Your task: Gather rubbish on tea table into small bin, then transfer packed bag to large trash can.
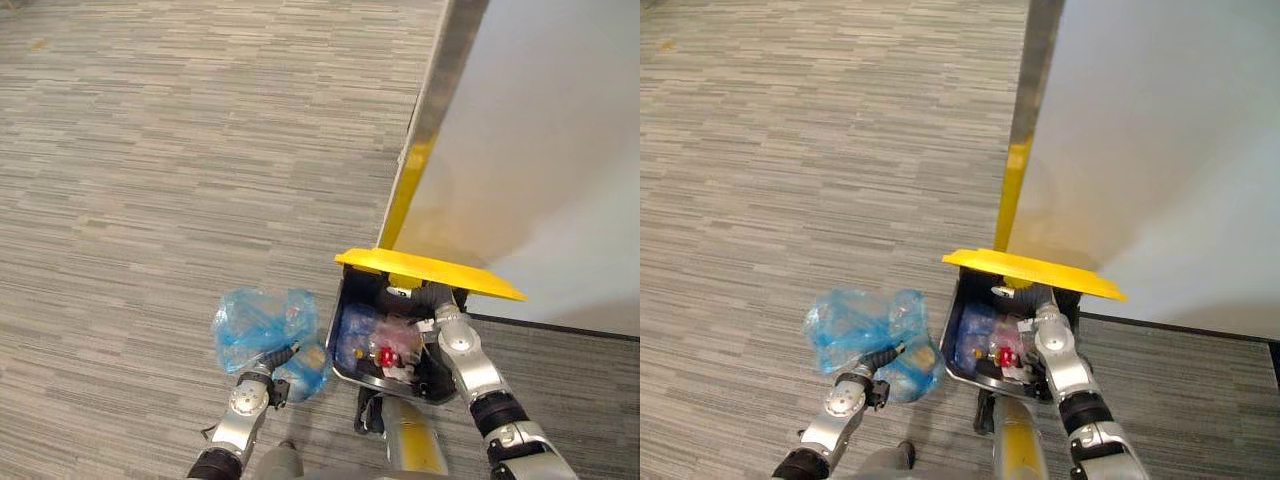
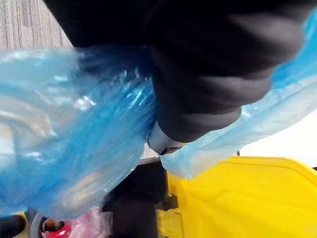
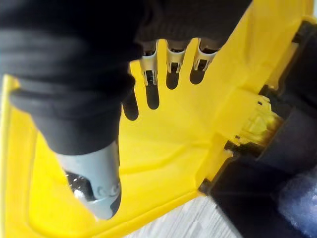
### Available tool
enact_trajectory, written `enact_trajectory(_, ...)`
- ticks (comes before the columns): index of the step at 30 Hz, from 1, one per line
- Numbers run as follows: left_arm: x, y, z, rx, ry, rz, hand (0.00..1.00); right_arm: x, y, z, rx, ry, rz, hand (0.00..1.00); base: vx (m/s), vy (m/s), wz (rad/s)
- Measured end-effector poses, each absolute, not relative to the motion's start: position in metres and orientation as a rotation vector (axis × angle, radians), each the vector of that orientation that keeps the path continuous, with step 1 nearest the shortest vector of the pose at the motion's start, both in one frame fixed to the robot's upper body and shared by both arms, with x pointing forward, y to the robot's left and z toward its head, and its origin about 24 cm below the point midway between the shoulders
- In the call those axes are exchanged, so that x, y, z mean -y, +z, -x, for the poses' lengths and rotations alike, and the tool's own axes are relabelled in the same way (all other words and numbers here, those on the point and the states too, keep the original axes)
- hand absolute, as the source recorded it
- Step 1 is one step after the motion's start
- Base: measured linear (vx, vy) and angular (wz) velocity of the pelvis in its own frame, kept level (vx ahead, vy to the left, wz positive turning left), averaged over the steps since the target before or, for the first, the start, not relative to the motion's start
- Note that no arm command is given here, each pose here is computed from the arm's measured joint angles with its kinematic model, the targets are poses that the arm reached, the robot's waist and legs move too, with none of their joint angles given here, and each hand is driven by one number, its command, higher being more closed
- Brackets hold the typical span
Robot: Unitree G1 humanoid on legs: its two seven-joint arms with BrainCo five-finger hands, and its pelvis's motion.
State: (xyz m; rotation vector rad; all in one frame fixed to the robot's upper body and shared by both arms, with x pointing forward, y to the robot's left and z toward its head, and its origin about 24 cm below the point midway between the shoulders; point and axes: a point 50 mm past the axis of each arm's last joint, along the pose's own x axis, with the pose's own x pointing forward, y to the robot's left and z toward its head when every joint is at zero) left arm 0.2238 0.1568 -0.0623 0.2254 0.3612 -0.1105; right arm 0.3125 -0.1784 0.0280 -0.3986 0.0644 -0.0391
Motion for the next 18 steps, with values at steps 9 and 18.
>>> enact_trajectory(9,-0.156,-0.048,-0.225,-0.284,-0.131,-0.198,1.00,0.212,0.072,-0.342,0.013,-0.121,0.532,0.00,-0.08,-0.074,0.06)
enact_trajectory(18,-0.141,-0.033,-0.228,-0.213,-0.222,-0.188,1.00,0.219,0.087,-0.348,0.046,-0.137,0.562,0.00,-0.09,0.009,-0.13)
